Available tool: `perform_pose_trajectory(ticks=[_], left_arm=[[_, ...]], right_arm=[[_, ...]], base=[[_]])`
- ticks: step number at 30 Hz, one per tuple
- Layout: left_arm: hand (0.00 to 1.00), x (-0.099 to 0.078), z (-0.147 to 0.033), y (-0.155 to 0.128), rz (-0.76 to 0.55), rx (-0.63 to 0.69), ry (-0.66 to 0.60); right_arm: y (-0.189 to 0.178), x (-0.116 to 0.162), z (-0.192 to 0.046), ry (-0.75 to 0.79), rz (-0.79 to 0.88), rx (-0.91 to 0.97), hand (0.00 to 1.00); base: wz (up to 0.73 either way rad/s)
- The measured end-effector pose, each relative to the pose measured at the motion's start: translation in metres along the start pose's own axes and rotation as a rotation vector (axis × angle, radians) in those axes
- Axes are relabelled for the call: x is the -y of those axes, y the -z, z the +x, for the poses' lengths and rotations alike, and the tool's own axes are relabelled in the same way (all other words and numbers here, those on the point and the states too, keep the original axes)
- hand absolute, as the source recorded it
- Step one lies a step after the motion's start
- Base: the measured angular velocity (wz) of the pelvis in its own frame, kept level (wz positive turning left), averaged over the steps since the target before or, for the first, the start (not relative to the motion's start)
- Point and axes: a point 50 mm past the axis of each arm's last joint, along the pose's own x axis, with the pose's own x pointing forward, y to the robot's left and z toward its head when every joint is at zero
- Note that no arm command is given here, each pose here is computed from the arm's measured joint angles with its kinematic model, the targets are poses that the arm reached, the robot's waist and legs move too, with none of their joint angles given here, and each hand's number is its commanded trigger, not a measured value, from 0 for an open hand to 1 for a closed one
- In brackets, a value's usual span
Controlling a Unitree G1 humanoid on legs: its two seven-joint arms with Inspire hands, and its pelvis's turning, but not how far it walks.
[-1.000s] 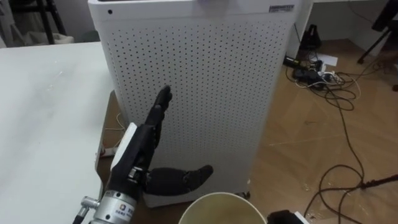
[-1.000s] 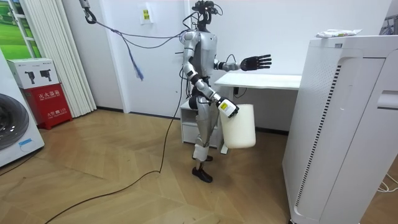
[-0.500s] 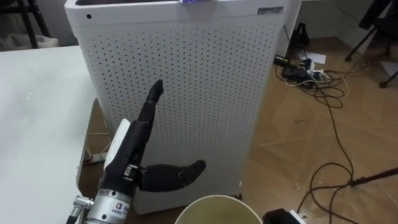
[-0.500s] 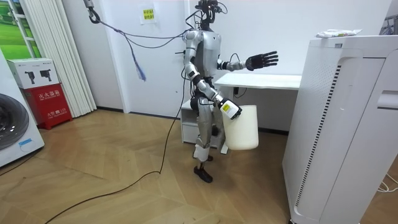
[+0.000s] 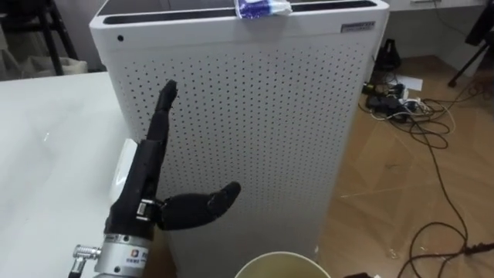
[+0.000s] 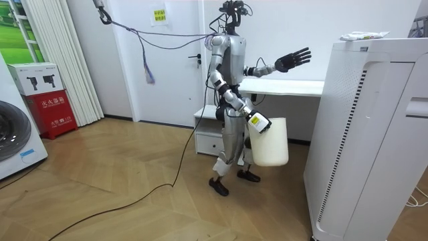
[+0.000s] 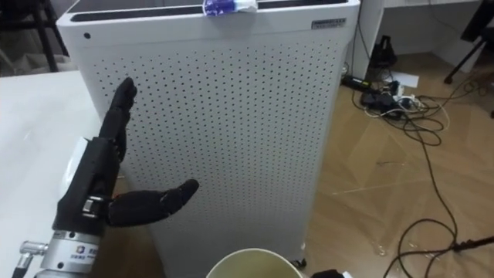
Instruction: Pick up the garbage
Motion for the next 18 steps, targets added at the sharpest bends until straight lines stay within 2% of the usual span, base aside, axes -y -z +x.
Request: perform_pose_trajectory(ticks=[8,13,16,18], left_arm=[[0.00,-0.002,0.003,-0.009,0.036,0.054,-0.007],[0.00,-0.014,0.007,-0.016,0.150,0.112,-0.092],[0.00,-0.015,0.011,-0.021,0.197,0.154,-0.122],[0.00,-0.012,0.003,-0.021,0.219,0.160,-0.118]], right_arm=[[-0.008,-0.003,0.001,-0.010,-0.035,0.032,1.00],[-0.024,-0.009,-0.001,-0.024,-0.042,0.112,1.00],[-0.025,-0.010,-0.002,-0.034,-0.047,0.122,1.00],[-0.023,-0.009,-0.003,-0.030,-0.055,0.114,1.00]], base=[[-0.01],[-0.11],[0.03],[0.23]])
